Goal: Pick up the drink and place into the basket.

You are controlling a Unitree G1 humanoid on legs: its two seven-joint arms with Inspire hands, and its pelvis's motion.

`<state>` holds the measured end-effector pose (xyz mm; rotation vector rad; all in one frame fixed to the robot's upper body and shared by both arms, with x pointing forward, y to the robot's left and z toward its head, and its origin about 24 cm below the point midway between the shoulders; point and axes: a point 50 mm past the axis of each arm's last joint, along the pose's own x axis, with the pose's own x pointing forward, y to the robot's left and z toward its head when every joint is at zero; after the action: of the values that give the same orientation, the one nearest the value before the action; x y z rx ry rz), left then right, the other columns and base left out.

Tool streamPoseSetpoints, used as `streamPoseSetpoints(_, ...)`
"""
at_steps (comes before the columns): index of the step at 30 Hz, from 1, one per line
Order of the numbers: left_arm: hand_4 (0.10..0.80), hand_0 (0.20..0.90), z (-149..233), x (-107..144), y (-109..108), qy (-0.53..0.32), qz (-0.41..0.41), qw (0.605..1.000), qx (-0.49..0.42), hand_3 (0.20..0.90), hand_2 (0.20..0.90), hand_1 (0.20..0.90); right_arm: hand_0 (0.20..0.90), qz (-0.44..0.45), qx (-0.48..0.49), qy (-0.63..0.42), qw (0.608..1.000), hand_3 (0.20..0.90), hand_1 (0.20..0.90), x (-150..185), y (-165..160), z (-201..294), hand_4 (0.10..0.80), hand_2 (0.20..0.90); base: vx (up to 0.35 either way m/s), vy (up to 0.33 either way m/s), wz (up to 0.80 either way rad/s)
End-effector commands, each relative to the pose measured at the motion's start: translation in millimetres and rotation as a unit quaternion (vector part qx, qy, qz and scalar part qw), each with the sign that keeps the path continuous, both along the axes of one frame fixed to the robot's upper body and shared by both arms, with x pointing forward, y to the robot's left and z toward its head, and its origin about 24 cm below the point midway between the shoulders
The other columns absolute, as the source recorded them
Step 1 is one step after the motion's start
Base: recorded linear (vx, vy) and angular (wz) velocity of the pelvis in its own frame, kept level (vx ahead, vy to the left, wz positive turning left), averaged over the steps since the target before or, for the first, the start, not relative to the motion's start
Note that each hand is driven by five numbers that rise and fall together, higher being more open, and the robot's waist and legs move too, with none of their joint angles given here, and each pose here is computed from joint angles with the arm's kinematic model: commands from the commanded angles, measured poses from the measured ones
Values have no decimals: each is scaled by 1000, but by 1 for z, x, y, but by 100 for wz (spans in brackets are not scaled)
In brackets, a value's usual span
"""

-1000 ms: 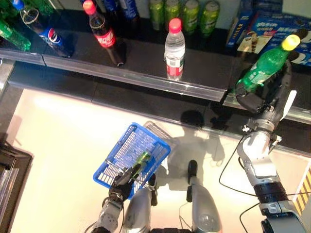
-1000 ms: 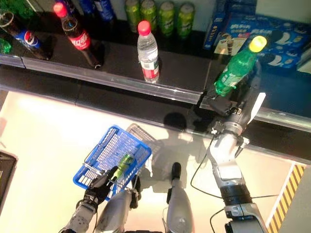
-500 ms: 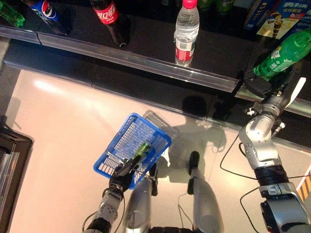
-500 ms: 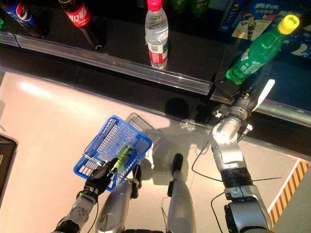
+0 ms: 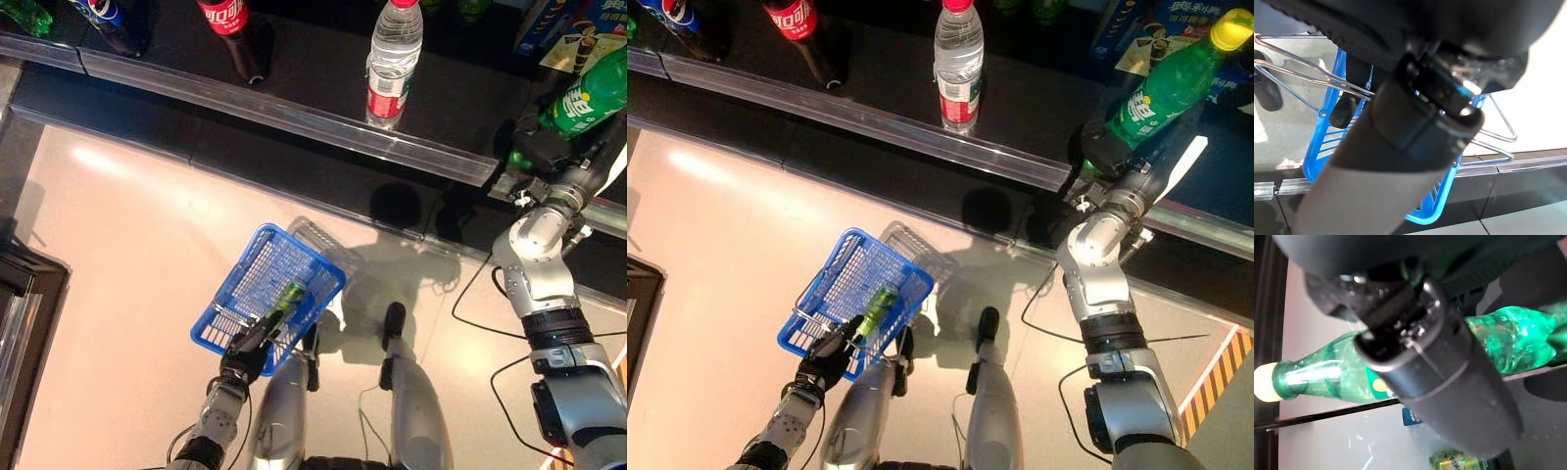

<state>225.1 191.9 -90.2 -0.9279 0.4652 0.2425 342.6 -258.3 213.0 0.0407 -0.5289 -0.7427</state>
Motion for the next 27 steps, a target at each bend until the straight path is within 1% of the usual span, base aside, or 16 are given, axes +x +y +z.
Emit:
streamPoseSetpoints(1, 100, 300, -1, -21, 7, -29, -30, 999, -5, 200, 300, 300, 300, -30, -47, -162, 985, 200, 300, -23, -13, 85, 100, 300, -9, 6, 3)
streamPoseSetpoints(7, 100, 300, -1, -22, 8, -28, -29, 999, -9, 200, 300, 300, 300, -44, -42, -164, 985, 200, 300, -25, -24, 91, 100, 300, -15, 25, 4)
streamPoseSetpoints(16, 100, 300, 3, -21, 14, -51, -1, 999, -16, 200, 300, 300, 300, -71, -54, -166, 982, 200, 300, -34, -37, 88, 100, 300, -24, 41, 5)
streamPoseSetpoints(22, 100, 300, 8, -27, 29, -72, 59, 995, -26, 200, 300, 300, 300, -83, -111, -166, 976, 200, 300, -52, -32, 74, 100, 300, -6, 54, 1)
streamPoseSetpoints(27, 100, 300, 13, -35, 40, -93, 95, 991, -23, 200, 300, 300, 300, -48, -151, -167, 973, 200, 300, -73, -20, 51, 100, 300, 40, 39, -1)
